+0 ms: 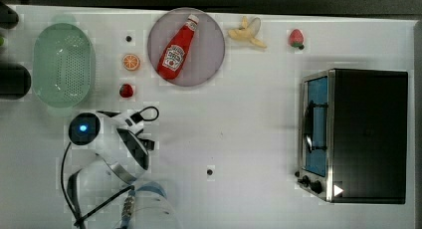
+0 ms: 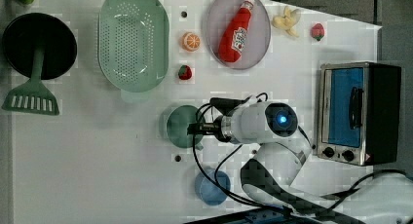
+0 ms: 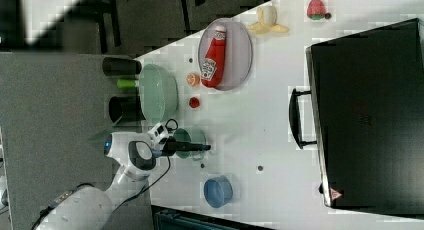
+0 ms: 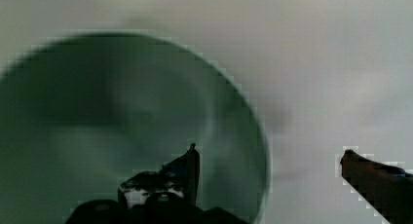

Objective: Drag mug left to right.

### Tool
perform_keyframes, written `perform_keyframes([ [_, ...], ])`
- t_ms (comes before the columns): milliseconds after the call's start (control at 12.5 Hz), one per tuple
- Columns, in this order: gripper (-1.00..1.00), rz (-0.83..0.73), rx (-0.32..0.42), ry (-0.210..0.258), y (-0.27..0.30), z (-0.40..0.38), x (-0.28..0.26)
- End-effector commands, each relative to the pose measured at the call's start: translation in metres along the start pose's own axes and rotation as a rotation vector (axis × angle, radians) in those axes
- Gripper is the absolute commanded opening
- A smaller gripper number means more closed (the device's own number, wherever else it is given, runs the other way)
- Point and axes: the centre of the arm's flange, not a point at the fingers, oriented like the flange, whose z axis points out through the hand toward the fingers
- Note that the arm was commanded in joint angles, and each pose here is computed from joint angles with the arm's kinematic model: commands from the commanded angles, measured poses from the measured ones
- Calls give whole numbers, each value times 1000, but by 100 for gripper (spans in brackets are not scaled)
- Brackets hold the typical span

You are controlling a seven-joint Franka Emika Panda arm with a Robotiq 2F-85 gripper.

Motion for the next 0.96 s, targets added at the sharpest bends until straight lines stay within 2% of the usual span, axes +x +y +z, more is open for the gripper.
perform_keyframes([
  [80, 100, -70, 29, 78, -5, -16, 12],
  [160, 92, -67, 36, 79, -4, -13, 14],
  [640, -53, -50, 32, 75, 5, -12, 17],
  [720, -63, -41, 33, 75, 11, -12, 17],
  [960, -63, -7, 24, 76, 35, -14, 18],
])
